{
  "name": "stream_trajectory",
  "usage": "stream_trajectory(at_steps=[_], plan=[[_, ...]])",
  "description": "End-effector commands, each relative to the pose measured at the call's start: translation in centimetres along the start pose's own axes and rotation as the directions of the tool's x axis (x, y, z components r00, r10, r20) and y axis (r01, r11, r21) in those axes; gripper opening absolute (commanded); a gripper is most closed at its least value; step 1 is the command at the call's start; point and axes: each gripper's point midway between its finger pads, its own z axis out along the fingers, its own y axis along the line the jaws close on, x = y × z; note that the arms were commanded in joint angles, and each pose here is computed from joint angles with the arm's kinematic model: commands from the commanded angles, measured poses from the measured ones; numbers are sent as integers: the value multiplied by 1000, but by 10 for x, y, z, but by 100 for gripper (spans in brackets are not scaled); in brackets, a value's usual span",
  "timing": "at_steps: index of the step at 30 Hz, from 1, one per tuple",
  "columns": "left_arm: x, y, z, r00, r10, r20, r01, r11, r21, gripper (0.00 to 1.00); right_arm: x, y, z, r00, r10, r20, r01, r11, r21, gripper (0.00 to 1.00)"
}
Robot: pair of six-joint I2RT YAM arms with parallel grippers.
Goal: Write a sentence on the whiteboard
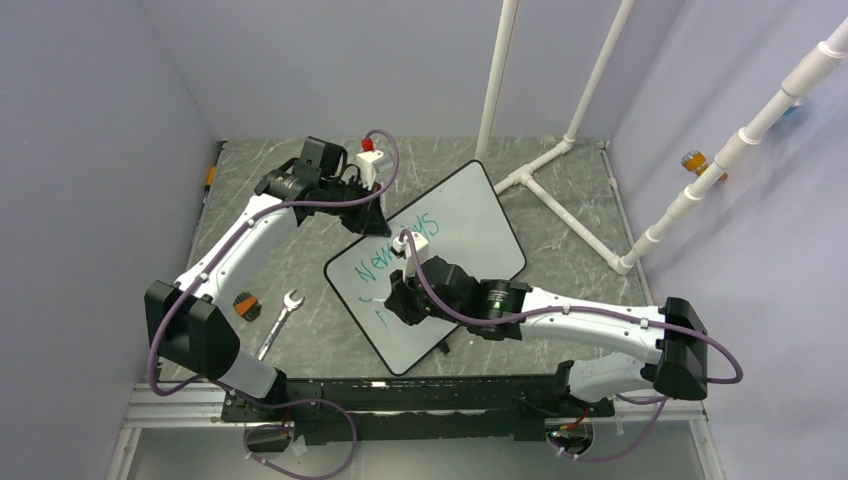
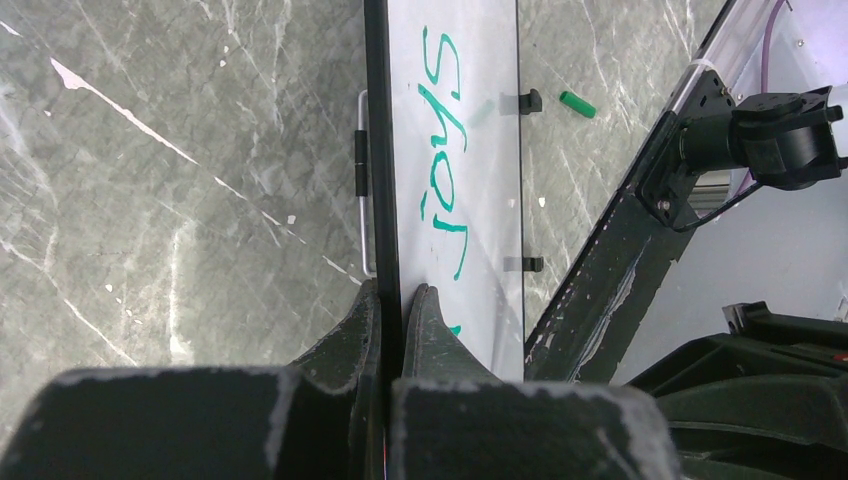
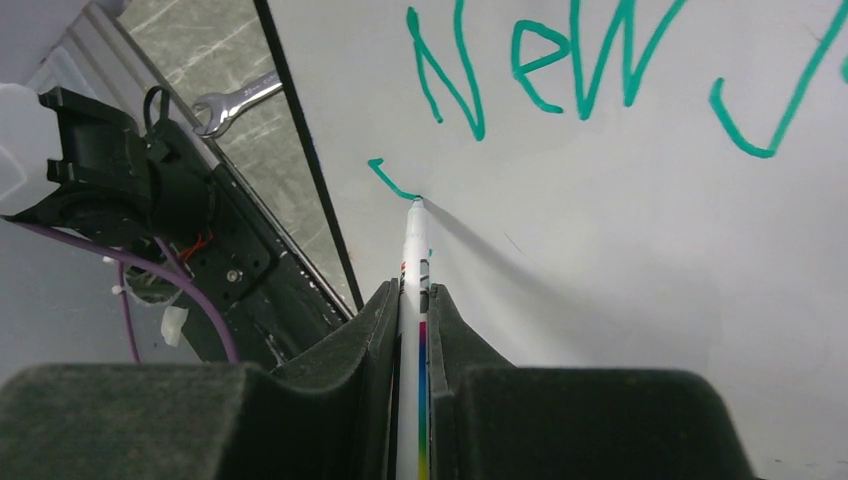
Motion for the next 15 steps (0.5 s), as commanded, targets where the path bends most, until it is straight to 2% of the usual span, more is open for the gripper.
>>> stream_trajectory(at_steps=[1, 7, 15], plan=[[-2, 17, 0, 989, 147, -4, -146, 984, -101, 0, -32, -7, -17, 997, 4, 73, -8, 999, 50, 0], [-1, 17, 0, 989, 148, -5, -147, 984, -102, 0, -40, -8, -30, 993, 22, 113, -27, 999, 43, 0], [-2, 17, 0, 989, 148, -3, -148, 984, -101, 0, -24, -9, -28, 995, 37, 91, -39, 999, 20, 0]])
